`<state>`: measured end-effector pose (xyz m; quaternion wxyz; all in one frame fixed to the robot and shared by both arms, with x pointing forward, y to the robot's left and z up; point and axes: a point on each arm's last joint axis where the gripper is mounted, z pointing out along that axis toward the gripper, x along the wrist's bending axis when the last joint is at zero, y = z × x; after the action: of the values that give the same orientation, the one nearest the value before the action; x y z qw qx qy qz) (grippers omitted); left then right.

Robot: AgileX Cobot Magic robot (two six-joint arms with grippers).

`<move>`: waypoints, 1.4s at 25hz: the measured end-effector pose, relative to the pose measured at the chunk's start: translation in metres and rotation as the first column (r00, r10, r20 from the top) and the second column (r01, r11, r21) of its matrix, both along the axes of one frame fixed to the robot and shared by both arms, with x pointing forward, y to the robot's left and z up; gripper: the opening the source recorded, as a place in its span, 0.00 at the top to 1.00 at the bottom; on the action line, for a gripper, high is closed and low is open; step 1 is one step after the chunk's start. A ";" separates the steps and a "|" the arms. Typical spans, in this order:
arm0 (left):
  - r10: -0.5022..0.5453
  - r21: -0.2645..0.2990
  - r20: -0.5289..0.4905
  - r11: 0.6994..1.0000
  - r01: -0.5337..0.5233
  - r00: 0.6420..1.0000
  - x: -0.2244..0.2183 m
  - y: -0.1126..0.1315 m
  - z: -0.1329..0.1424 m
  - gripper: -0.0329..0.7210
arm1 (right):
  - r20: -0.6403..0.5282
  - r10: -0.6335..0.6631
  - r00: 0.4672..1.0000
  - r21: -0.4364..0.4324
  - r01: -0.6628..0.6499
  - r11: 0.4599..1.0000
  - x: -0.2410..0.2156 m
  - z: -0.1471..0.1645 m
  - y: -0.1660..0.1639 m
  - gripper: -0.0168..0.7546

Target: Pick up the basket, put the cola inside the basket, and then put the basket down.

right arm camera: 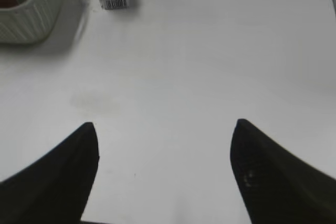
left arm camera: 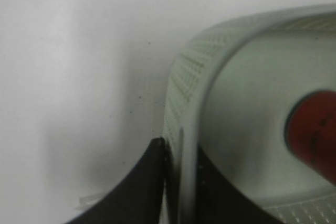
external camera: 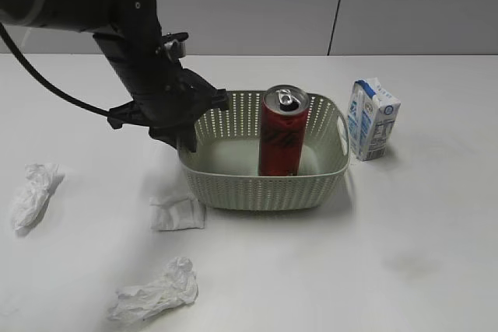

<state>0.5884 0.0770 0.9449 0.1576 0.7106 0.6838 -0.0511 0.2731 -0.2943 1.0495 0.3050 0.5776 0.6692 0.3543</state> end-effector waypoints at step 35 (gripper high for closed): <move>-0.012 0.379 0.072 0.925 -0.016 0.997 -0.005 0.216 0.125 0.15 | 0.148 0.001 0.989 0.034 -0.007 0.999 -0.026 -0.013 -0.004 0.21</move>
<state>0.5830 0.2928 1.0694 0.0420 0.7285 0.6751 0.1082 0.2476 -0.2979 1.0363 0.3432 0.5536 0.6397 0.4081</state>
